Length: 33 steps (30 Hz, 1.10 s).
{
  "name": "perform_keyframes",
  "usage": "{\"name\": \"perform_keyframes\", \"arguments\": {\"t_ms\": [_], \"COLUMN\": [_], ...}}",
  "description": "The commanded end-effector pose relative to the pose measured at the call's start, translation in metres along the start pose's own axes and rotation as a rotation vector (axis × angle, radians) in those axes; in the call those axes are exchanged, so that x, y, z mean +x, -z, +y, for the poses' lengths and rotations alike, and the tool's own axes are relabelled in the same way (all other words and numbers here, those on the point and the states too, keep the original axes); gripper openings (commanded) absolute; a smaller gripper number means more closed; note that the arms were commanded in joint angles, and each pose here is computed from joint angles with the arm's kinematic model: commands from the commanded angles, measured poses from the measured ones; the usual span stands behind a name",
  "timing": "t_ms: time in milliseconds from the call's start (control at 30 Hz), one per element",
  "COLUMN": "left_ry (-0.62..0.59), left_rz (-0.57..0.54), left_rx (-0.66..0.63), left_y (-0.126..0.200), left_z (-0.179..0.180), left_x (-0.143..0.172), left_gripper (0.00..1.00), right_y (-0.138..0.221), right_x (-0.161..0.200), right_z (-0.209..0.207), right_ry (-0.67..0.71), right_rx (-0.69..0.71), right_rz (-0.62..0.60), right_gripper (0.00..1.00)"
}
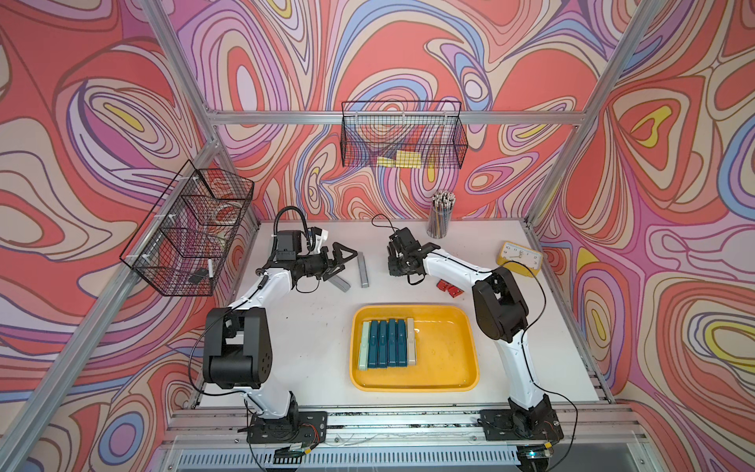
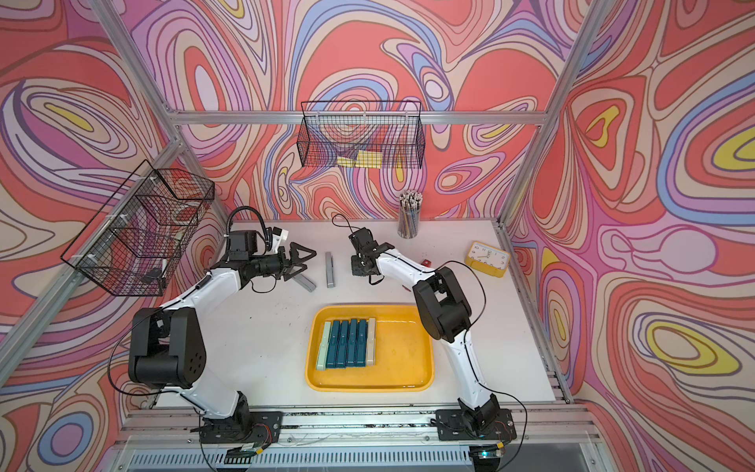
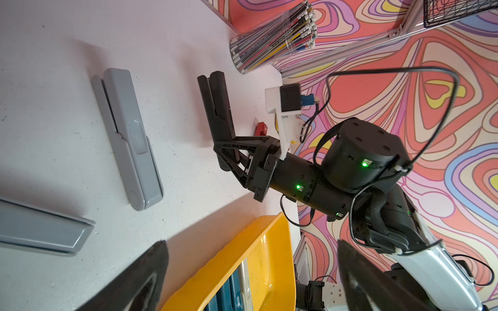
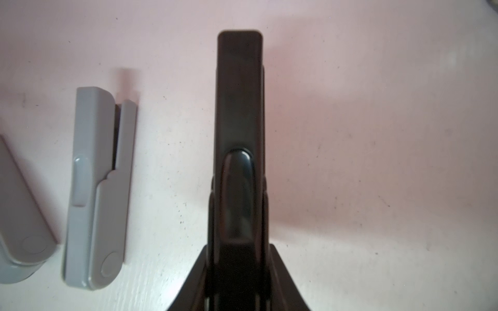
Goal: Put the pruning pliers into the storage box
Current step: Pick up the pruning pliers from the center of the board.
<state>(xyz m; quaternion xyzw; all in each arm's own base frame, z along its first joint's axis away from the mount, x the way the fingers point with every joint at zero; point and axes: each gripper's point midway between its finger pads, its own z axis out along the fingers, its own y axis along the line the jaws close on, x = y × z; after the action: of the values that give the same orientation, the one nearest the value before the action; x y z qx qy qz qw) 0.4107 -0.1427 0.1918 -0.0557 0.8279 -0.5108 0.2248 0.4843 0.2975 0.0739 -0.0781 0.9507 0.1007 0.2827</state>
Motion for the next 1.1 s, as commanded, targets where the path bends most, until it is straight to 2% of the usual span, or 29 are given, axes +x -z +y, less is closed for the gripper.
{"name": "perform_keyframes", "arguments": {"t_ms": [0,467,667,867,900,1067], "left_ry": [-0.016,-0.092,-0.108,-0.104,-0.104,-0.085], "left_rz": [-0.004,-0.012,-0.06,-0.036,-0.033,0.004], "left_rx": [0.022,0.037,-0.039,-0.029,-0.032,-0.05], "left_y": [0.005,0.015,0.028,0.034,0.035,0.036], "left_z": [-0.007,-0.042,-0.046,-0.052,-0.051,-0.043], "left_x": [0.002,0.009,0.013,0.034,0.039,0.059], "left_gripper": [0.99,0.99,0.99,0.99,0.99,0.99], "right_y": [0.027,0.091,0.115,0.124,0.136,0.142], "right_x": [-0.018,0.001,0.013,0.027,0.024,0.033], "right_z": [0.003,0.014,0.014,0.011,0.012,0.016], "right_ry": [-0.022,-0.028,-0.03,-0.045,-0.05,-0.045], "right_rx": [-0.021,-0.029,-0.016,-0.004,-0.015,-0.011], "right_rz": [-0.066,-0.096,-0.106,-0.111,-0.133,-0.13], "right_gripper": [0.23,0.22,0.22,0.22,0.22,0.22]}}
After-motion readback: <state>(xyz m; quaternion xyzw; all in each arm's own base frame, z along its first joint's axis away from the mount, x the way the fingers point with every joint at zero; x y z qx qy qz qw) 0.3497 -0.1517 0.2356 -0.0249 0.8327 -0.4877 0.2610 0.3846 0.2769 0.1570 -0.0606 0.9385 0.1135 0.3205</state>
